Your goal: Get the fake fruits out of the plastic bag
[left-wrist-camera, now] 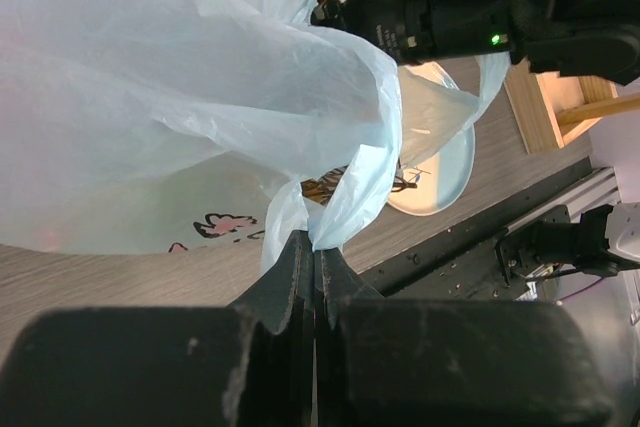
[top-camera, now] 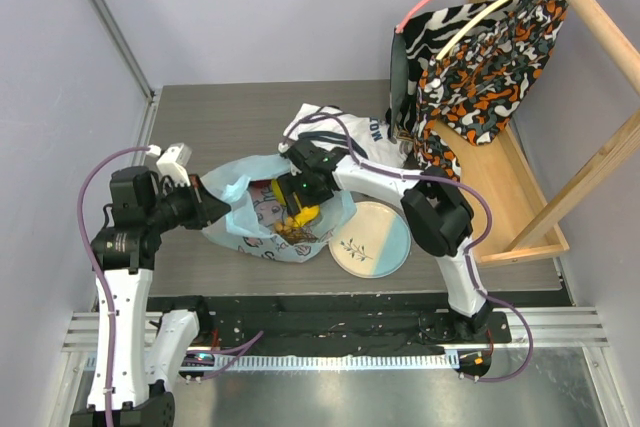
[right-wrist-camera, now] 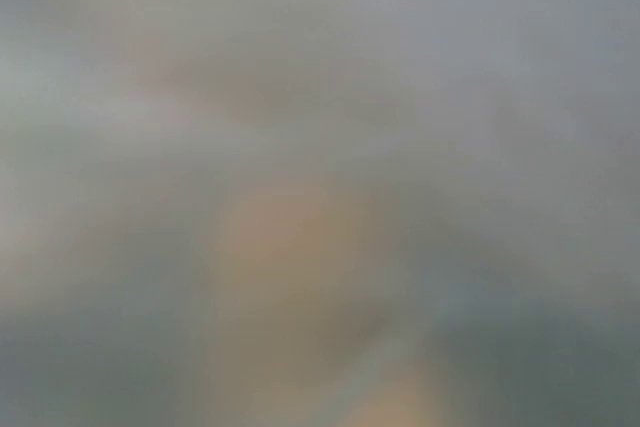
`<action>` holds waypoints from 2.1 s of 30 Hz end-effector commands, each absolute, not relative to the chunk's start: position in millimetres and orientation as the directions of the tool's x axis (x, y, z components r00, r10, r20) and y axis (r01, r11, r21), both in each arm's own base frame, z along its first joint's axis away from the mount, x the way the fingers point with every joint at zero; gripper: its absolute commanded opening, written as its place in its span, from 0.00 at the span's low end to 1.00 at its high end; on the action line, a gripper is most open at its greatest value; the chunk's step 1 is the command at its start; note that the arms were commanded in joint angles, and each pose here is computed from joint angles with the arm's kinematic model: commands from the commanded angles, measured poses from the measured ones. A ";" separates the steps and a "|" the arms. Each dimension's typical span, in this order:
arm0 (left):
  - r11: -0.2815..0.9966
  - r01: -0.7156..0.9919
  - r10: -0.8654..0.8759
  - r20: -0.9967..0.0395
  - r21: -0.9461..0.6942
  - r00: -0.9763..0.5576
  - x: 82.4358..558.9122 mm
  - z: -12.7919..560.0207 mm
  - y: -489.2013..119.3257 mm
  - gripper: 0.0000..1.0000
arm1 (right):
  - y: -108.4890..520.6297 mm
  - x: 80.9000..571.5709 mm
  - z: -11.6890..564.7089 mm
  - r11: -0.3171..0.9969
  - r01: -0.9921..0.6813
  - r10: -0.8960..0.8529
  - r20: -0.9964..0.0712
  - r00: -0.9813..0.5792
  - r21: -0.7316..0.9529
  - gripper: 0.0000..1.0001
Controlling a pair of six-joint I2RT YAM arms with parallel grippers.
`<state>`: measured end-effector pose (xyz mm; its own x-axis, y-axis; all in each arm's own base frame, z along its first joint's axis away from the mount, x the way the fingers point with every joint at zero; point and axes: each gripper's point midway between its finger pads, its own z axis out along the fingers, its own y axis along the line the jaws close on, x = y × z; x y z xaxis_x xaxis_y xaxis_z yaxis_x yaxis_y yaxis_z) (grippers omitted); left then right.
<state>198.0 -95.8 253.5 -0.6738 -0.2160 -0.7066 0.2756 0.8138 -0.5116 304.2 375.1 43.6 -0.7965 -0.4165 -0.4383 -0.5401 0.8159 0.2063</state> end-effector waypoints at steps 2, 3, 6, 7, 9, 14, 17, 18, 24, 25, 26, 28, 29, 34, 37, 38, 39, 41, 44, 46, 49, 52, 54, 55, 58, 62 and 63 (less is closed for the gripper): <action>0.815 0.291 -0.232 -0.742 -0.501 -0.629 213.3 265.9 -94.8 0.00 | 417.8 318.0 195.7 0.616 -0.742 -0.420 -0.687 -0.592 0.263 0.35; 0.814 0.288 -0.236 -0.740 -0.505 -0.630 215.8 266.0 -94.8 0.00 | 420.3 315.7 210.8 0.581 -0.770 -0.425 -0.708 -0.563 0.264 0.33; 0.813 0.277 -0.257 -0.743 -0.511 -0.618 224.7 271.9 -93.3 0.00 | 419.9 299.7 254.1 0.479 -0.836 -0.422 -0.764 -0.488 0.269 0.33; 0.814 0.278 -0.261 -0.749 -0.510 -0.609 228.4 276.1 -92.8 0.00 | 421.2 286.2 256.8 0.425 -0.853 -0.432 -0.761 -0.484 0.301 0.33; 0.812 0.272 -0.274 -0.749 -0.517 -0.604 232.7 280.1 -92.8 0.00 | 418.7 264.9 270.8 0.335 -0.880 -0.431 -0.775 -0.462 0.338 0.34; 0.810 0.270 -0.296 -0.761 -0.520 -0.578 244.5 294.2 -91.6 0.00 | 417.6 219.7 261.8 0.166 -0.858 -0.458 -0.732 -0.504 0.487 0.31; 0.814 0.268 -0.300 -0.767 -0.516 -0.567 244.4 298.8 -90.3 0.00 | 418.4 220.4 253.1 0.153 -0.862 -0.472 -0.731 -0.493 0.483 0.36; 0.812 0.268 -0.302 -0.766 -0.518 -0.567 244.3 299.6 -90.6 0.00 | 418.4 227.5 241.4 0.186 -0.866 -0.485 -0.723 -0.492 0.465 0.36; 0.830 0.245 -0.285 -0.759 -0.501 -0.586 242.9 290.5 -86.3 0.00 | 399.8 239.3 214.7 0.129 -0.954 -0.609 -0.738 -0.291 0.269 0.36; 0.831 0.246 -0.283 -0.760 -0.499 -0.586 242.4 290.4 -86.4 0.00 | 390.7 233.2 213.0 0.106 -0.961 -0.638 -0.723 -0.263 0.256 0.36; 0.830 0.247 -0.284 -0.760 -0.501 -0.585 242.0 290.8 -86.7 0.00 | 383.3 233.7 209.7 0.031 -0.984 -0.665 -0.732 -0.149 0.173 0.36; 0.823 0.244 -0.297 -0.754 -0.513 -0.586 242.2 291.8 -87.9 0.00 | 360.2 224.2 199.6 -0.025 -0.991 -0.727 -0.683 -0.073 0.132 0.37; 0.821 0.240 -0.303 -0.752 -0.517 -0.586 242.9 291.6 -87.7 0.00 | 352.6 223.8 195.8 -0.128 -0.990 -0.737 -0.674 0.057 0.057 0.37; 0.826 0.236 -0.307 -0.759 -0.513 -0.574 248.9 293.3 -85.7 0.00 | 299.0 190.0 166.2 -0.397 -0.915 -0.801 -0.514 0.307 0.070 0.37; 0.820 0.238 -0.308 -0.752 -0.520 -0.583 252.5 289.8 -86.6 0.00 | 279.4 170.7 152.1 -0.488 -0.868 -0.792 -0.466 0.394 0.094 0.35; 0.817 0.242 -0.308 -0.751 -0.524 -0.584 253.1 289.6 -87.5 0.00 | 273.9 165.8 152.3 -0.510 -0.856 -0.781 -0.461 0.421 0.083 0.35; 0.812 0.252 -0.306 -0.752 -0.526 -0.584 253.2 290.3 -89.0 0.00 | 263.2 156.9 138.8 -0.540 -0.834 -0.778 -0.442 0.445 0.110 0.35; 0.809 0.244 -0.310 -0.742 -0.534 -0.594 254.6 286.2 -89.3 0.00 | 253.9 150.8 130.7 -0.580 -0.810 -0.762 -0.409 0.502 0.084 0.35; 0.799 0.248 -0.313 -0.731 -0.547 -0.606 254.5 284.6 -91.6 0.00 | 237.5 153.7 101.1 -0.592 -0.803 -0.770 -0.339 0.541 0.063 0.35; 0.791 0.259 -0.309 -0.727 -0.554 -0.613 253.9 284.5 -93.9 0.00 | 230.9 159.5 82.0 -0.593 -0.805 -0.772 -0.302 0.559 0.028 0.36; 0.791 0.255 -0.308 -0.723 -0.556 -0.618 254.7 282.8 -93.8 0.00 | 219.7 172.4 64.5 -0.604 -0.797 -0.775 -0.223 0.591 -0.014 0.35; 0.798 0.250 -0.307 -0.726 -0.549 -0.615 257.6 283.6 -92.0 0.00 | 218.6 186.8 55.2 -0.582 -0.811 -0.793 -0.183 0.581 -0.053 0.42; 0.797 0.254 -0.306 -0.730 -0.547 -0.611 258.8 286.4 -92.3 0.00 | 220.5 199.7 54.1 -0.555 -0.827 -0.811 -0.164 0.562 -0.088 0.51; 0.795 0.257 -0.306 -0.729 -0.550 -0.612 258.6 287.3 -92.7 0.00 | 220.9 204.7 50.6 -0.541 -0.835 -0.822 -0.149 0.550 -0.095 0.60; 0.793 0.263 -0.306 -0.733 -0.549 -0.608 257.4 290.2 -93.3 0.00 | 224.5 232.2 52.8 -0.454 -0.871 -0.876 -0.084 0.475 -0.189 0.96; 0.793 0.277 -0.295 -0.741 -0.542 -0.604 252.4 293.6 -94.5 0.00 | 231.7 255.9 81.7 -0.384 -0.882 -0.908 -0.062 0.414 -0.271 1.00; 0.796 0.284 -0.289 -0.748 -0.535 -0.598 250.7 296.2 -94.4 0.00 | 228.6 250.4 85.9 -0.384 -0.891 -0.910 -0.065 0.409 -0.241 1.00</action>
<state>252.3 -91.9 269.8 -0.6583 -0.3067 -0.6874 0.2129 0.8001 -0.5609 221.4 215.4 48.6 0.4727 -0.8780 -0.0754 -0.8785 -0.4628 -0.1186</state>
